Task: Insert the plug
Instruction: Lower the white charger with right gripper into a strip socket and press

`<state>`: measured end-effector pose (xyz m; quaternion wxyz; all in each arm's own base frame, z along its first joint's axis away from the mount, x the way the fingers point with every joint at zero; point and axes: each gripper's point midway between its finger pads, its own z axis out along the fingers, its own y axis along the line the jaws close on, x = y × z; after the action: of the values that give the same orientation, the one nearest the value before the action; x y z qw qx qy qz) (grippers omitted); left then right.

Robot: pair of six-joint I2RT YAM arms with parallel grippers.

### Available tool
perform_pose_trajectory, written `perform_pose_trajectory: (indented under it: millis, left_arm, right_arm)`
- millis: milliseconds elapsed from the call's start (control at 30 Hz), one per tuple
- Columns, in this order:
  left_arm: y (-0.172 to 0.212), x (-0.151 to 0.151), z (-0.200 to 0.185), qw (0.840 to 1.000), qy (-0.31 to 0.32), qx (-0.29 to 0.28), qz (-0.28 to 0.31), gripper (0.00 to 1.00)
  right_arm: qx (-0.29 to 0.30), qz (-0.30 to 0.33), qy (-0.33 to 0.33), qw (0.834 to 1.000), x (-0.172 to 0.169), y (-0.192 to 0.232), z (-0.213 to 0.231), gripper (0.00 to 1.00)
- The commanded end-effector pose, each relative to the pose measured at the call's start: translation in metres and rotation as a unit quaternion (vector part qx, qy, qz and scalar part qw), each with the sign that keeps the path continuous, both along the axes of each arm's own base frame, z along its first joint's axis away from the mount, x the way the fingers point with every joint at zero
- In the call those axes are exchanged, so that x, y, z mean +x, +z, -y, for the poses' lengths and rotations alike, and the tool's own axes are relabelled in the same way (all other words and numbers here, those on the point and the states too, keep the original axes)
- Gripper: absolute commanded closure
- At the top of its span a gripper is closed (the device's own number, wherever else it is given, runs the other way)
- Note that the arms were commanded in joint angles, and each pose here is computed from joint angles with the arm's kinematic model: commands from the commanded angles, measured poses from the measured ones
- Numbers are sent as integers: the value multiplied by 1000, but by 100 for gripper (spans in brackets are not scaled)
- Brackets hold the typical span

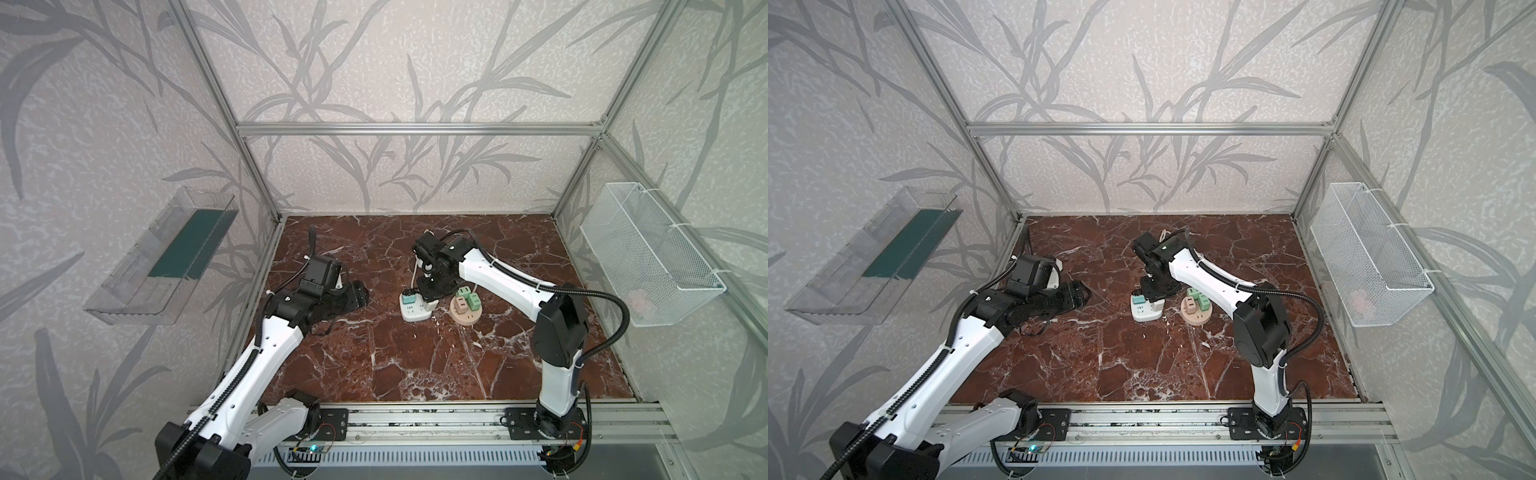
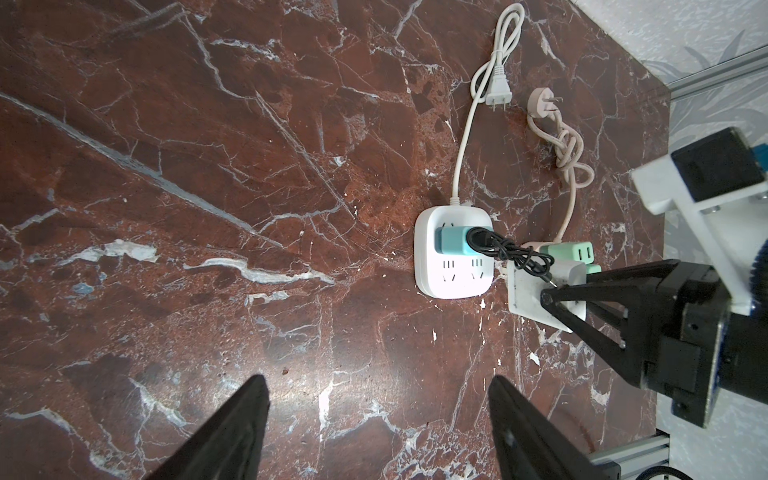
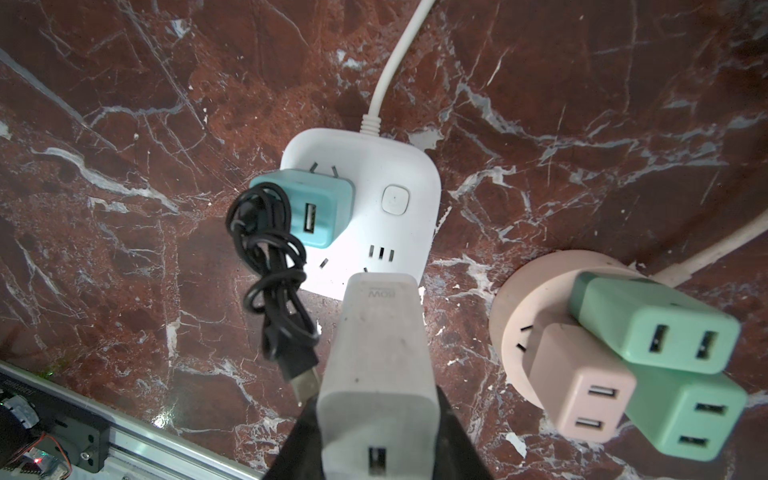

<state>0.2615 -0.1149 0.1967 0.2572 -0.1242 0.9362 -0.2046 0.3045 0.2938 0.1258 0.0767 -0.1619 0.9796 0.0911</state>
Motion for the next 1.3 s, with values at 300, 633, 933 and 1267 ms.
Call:
perform_pose_trajectory:
  millis: [300, 633, 933, 1267]
  left_arm:
    - [-6, -2, 1, 1000, -8, 2, -3, 19]
    - [-8, -2, 1, 1000, -7, 5, -4, 19]
    - [-12, 1, 2, 1000, -8, 5, -7, 19]
    - [-13, 3, 3, 1000, -12, 5, -8, 19]
  right_arm:
    - [8, -29, 1, 1000, -5, -14, -6, 100]
    - [-1, -30, -15, 999, 1, -21, -3, 100]
    - [-2, -30, -28, 999, 8, -27, 1, 100]
    - [-1, -40, -29, 999, 10, -36, -2, 100]
